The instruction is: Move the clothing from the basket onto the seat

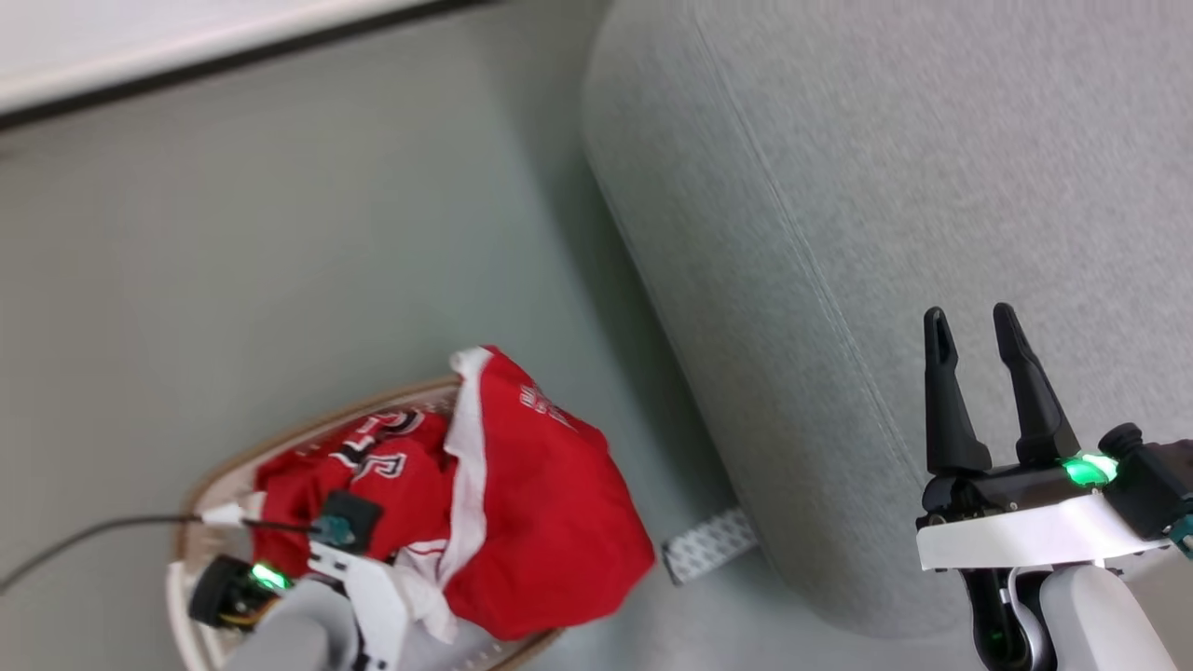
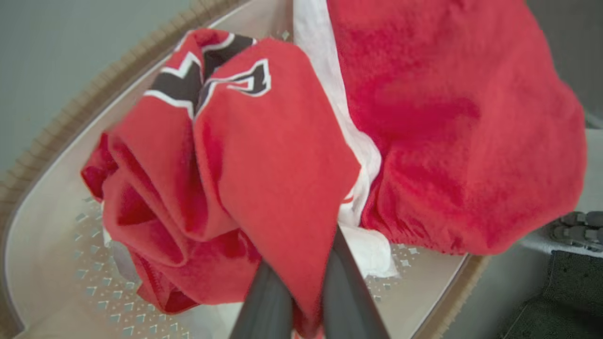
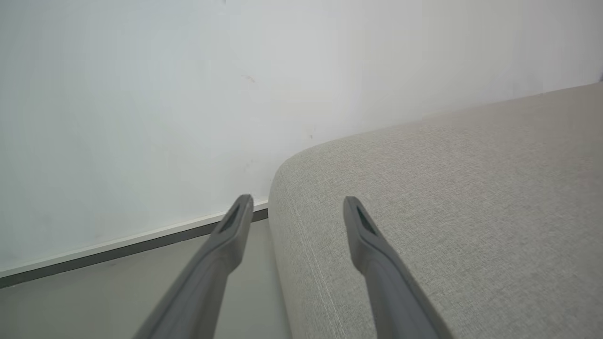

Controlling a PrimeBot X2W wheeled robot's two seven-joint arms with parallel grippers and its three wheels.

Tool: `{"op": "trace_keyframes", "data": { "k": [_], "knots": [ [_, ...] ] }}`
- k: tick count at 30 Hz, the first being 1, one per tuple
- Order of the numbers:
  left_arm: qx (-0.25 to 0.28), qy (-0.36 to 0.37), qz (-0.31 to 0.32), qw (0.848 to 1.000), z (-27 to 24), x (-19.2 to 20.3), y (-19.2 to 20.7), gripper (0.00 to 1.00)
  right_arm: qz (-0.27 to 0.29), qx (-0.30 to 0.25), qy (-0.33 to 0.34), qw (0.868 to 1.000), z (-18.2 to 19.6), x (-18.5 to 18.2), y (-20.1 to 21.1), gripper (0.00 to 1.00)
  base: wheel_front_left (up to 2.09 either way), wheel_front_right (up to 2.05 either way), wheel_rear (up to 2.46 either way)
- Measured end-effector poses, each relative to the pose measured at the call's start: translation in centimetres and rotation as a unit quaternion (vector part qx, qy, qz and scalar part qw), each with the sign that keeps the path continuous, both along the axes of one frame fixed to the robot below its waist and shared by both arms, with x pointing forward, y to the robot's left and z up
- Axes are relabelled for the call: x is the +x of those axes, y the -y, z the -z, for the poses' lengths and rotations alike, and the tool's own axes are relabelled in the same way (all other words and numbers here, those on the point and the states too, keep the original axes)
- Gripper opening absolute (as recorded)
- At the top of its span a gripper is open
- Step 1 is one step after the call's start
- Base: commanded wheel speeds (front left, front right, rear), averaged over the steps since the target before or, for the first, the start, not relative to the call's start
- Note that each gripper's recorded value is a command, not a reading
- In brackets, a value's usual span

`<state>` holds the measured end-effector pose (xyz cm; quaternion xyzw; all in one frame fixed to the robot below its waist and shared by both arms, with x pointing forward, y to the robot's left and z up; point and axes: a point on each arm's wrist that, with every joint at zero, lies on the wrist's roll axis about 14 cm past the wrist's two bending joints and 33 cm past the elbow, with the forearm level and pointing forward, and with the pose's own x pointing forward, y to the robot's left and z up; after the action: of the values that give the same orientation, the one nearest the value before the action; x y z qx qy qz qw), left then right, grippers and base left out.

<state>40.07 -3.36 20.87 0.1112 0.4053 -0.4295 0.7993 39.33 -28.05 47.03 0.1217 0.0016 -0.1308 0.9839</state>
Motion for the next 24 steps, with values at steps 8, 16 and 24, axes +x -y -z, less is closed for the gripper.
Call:
{"op": "trace_keyframes", "data": {
  "k": [8,16,24],
  "knots": [
    [-0.055,0.055,-0.074,0.994,-6.3,0.4,-1.2,0.00,-0.037,0.004,0.042,0.998,-2.5,0.3,-2.4,1.00,0.00,0.00,0.00],
    [-0.103,0.119,-0.146,0.977,-12.7,1.3,-3.5,0.00,-0.088,0.015,0.072,0.993,-4.3,0.6,-6.0,1.00,0.00,0.00,0.00],
    [-0.167,0.211,-0.200,0.942,-20.2,2.4,-6.1,0.00,-0.138,0.024,0.101,0.985,-6.2,0.4,-9.6,1.00,0.00,0.00,0.00]
  ]
}}
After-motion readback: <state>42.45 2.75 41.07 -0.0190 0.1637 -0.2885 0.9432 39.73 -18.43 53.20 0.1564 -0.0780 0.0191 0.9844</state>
